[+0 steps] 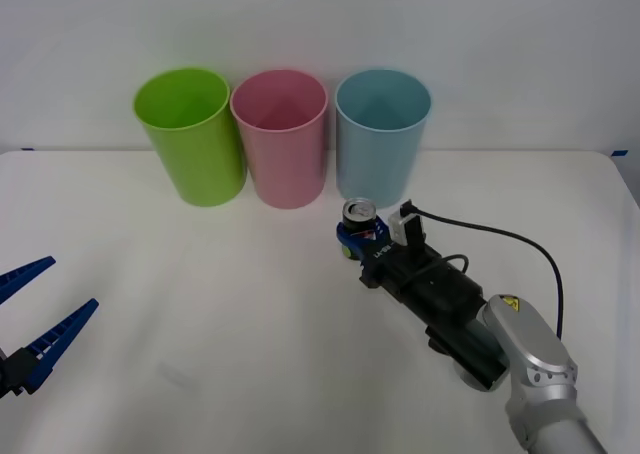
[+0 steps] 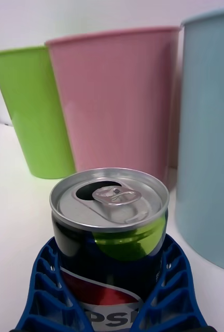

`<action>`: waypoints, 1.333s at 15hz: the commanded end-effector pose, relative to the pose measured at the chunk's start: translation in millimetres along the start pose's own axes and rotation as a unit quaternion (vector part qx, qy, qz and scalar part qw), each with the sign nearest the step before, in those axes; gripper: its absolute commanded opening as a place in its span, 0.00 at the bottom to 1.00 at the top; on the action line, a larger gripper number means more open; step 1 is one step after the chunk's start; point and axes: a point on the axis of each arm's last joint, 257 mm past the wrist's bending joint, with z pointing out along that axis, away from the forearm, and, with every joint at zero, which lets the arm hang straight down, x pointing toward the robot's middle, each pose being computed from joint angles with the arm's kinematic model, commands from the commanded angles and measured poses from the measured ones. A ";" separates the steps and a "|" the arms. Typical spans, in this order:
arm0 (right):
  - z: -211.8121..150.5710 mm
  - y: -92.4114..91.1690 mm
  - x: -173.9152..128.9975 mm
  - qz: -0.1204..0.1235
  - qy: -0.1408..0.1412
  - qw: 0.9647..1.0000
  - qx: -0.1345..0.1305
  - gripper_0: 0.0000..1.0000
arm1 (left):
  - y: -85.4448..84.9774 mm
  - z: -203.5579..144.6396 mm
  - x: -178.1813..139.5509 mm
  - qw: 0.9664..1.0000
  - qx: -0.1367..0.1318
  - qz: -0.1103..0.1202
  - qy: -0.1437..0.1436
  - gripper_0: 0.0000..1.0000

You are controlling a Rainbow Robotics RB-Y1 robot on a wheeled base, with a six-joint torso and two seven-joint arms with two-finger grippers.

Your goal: Grasp the object on the table and drop it into the matching bin: aluminum can to the light blue bin, PET bottle to the pink bin.

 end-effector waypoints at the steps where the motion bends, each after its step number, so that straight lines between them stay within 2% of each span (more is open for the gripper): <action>1: -25.2 5.2 -27.6 0.020 -0.021 1.000 -0.009 0.00 | 0.0 0.0 0.0 1.000 0.000 0.000 0.000 1.00; 3: -47.8 10.4 -55.4 0.035 -0.039 0.998 -0.018 0.00 | 0.0 0.0 0.0 1.000 0.000 0.000 0.000 1.00; 7: -86.7 17.8 -90.3 0.066 -0.058 0.996 -0.033 0.00 | 0.0 0.0 0.0 1.000 0.000 0.000 0.000 1.00; 11: -111.5 14.5 -134.4 0.076 -0.084 0.993 -0.040 0.00 | 0.0 0.0 0.0 1.000 0.000 0.000 0.000 1.00; 16: -113.7 -13.7 -192.2 0.040 -0.127 0.991 -0.029 0.00 | 0.0 0.0 0.0 1.000 0.000 0.000 0.000 1.00; 20: -97.9 -37.4 -219.2 0.027 -0.143 0.989 -0.015 0.00 | 0.0 0.0 0.0 1.000 0.000 0.000 0.000 1.00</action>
